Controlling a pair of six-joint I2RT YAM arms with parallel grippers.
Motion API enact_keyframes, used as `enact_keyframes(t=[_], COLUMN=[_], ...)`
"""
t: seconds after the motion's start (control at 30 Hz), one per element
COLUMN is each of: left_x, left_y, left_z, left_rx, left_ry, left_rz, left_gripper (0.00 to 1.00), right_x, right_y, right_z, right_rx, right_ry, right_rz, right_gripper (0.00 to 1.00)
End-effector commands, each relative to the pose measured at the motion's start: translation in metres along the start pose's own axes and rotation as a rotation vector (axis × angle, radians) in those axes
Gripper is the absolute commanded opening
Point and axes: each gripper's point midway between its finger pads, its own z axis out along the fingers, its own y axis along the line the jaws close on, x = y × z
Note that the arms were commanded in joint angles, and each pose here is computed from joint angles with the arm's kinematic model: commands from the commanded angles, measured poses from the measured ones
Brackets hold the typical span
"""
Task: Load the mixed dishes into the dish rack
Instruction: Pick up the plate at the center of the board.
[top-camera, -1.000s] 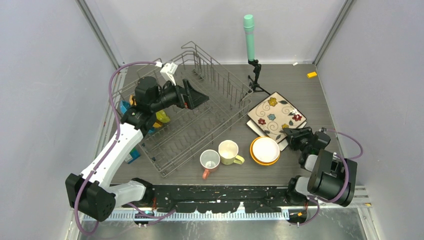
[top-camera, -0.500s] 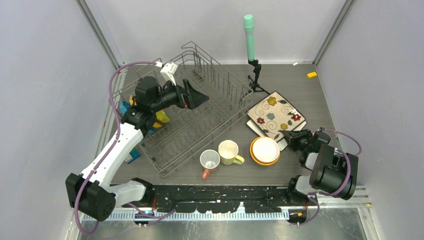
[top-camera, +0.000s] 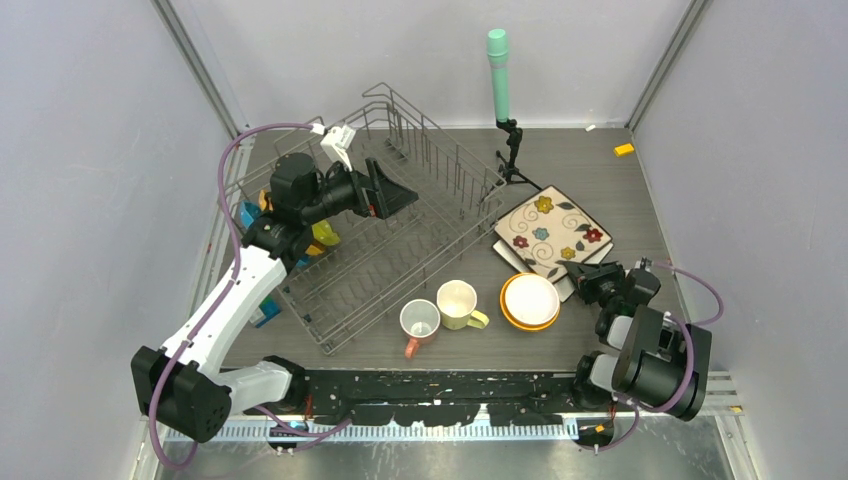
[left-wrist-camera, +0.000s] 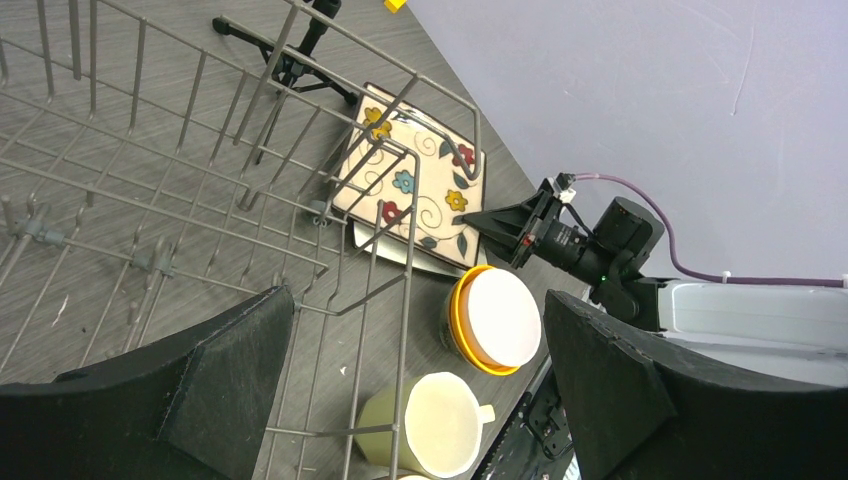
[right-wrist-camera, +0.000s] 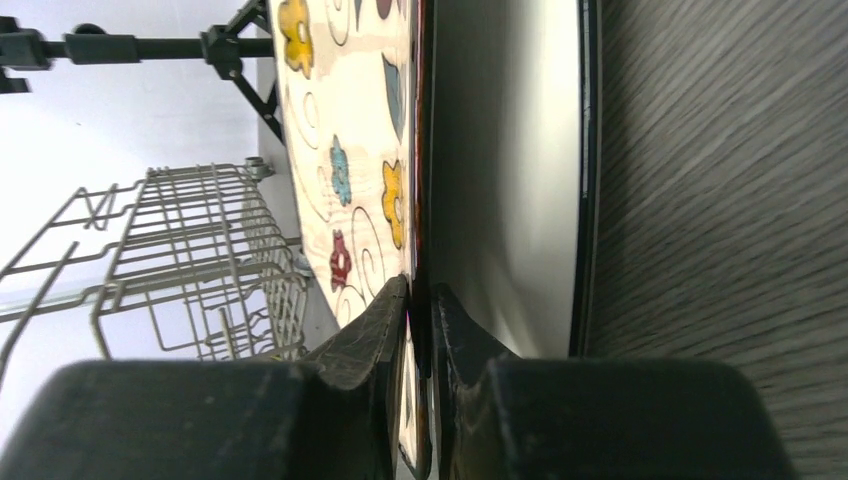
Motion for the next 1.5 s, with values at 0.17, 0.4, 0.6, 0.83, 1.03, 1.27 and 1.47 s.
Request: enact_keyframes(t=[0.17, 0.4, 0.6, 0.83, 1.03, 1.27, 1.47], left_x=[-0.009, -0.01, -0.009, -0.008, -0.004, -0.004, -0.001], left_y=[-0.01, -0.01, -0.009, -0.01, -0.006, -0.005, -0.004], left_z=[-0.002, -0.002, -0.001, 0.0, -0.003, -0.001, 0.001], left_rx=[0.038, 0.036, 0.038, 0.042, 0.024, 0.024, 0.028], left_ry=[-0.031, -0.031, -0.026, -0.024, -0.017, -0.013, -0.009], left_rz=[0.029, 0.03, 0.027, 0.025, 0.032, 0.029, 0.024], left_gripper=[0.98, 0.99, 0.99, 0.99, 0.99, 0.99, 0.99], right_x=[-0.028, -0.037, -0.036, -0.031, -0.025, -0.025, -0.024], right_y=[0.078, 0.092, 0.095, 0.072, 0.036, 0.005, -0.006], right_z=[-0.016, -0.022, -0.028, -0.029, -0.031, -0.043, -0.045], right_rx=[-0.28, -0.303, -0.301, -0.174, 0.011, 0.224, 0.274], right_ry=[-0.109, -0.15, -0.16, -0.147, -0.143, -0.14, -0.131], right_rz=[-0.054, -0.048, -0.053, -0.08, -0.058, -0.067, -0.086], right_gripper=[0.0, 0.0, 0.0, 0.0, 0.0, 0.0, 0.04])
